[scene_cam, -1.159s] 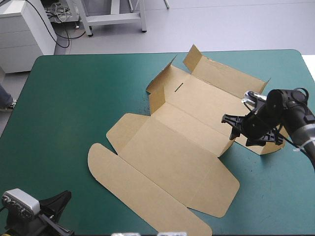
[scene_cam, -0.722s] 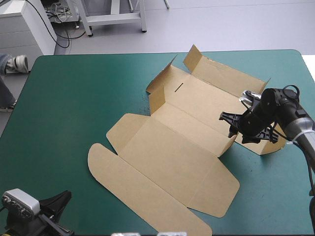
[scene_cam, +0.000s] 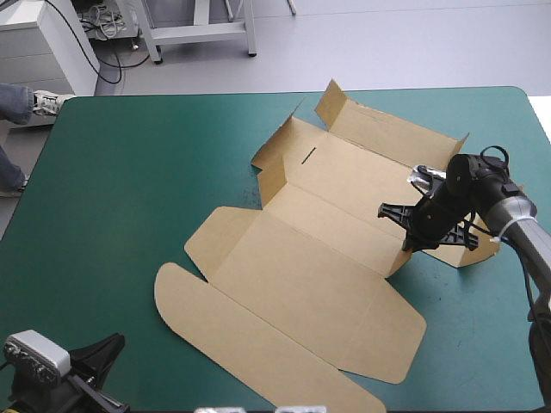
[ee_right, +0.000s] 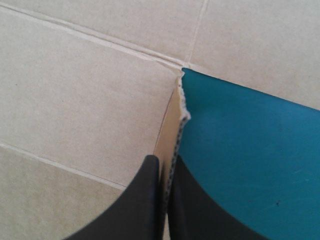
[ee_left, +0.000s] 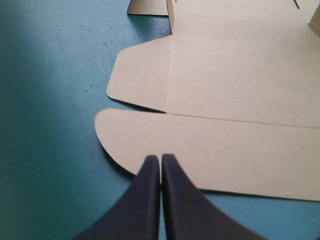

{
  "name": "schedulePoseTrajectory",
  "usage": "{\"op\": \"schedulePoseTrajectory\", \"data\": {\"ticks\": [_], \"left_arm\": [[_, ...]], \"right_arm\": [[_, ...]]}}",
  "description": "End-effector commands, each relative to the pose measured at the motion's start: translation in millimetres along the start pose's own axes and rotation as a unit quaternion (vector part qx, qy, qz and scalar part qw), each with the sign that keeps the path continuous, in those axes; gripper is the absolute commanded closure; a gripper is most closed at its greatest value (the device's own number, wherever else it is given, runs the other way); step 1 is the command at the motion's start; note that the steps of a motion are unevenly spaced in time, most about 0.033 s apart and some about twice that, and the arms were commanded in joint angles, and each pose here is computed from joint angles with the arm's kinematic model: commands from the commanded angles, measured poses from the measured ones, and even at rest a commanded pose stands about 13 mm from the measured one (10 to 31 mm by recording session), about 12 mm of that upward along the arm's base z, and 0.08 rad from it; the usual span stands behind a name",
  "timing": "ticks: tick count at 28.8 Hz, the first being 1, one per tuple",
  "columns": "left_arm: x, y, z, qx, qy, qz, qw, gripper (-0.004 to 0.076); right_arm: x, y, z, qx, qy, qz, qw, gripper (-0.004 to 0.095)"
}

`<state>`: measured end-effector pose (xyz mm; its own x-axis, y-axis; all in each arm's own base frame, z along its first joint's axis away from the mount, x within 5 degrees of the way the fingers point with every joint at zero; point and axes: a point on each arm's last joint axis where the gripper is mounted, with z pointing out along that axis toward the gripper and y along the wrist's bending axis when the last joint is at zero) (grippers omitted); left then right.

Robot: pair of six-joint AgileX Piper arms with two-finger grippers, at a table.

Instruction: Fold the box

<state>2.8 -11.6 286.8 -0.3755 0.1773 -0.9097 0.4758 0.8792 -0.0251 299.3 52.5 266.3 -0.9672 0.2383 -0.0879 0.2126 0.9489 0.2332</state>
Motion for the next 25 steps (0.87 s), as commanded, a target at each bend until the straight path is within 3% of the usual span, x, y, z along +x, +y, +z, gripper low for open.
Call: {"op": "schedulePoseTrajectory", "data": {"ticks": [1,7,15,23,25], "left_arm": [[-13,0,-3,0.003,-0.04,-0.003,0.999,0.0731],[-13,0,-3,0.003,-0.04,-0.003,0.999,0.0731],[-13,0,-3,0.003,-0.04,-0.003,0.999,0.0731],[-13,0,-3,0.003,-0.04,-0.003,0.999,0.0731],[-13,0,-3,0.003,-0.04,-0.003,0.999,0.0731]], "right_arm": [[-1,2,-21,0.013,-0.026,-0.067,0.997,0.0923],[-20,2,-40,0.066,-0.064,-0.23,0.969,0.0924],[-59,17,-35,0.068,-0.073,-0.336,0.937,0.0924],[-89,59,-34,0.068,-0.107,-0.462,0.878,0.0924],[-90,77,-33,0.066,-0.114,-0.506,0.852,0.0924]]}}
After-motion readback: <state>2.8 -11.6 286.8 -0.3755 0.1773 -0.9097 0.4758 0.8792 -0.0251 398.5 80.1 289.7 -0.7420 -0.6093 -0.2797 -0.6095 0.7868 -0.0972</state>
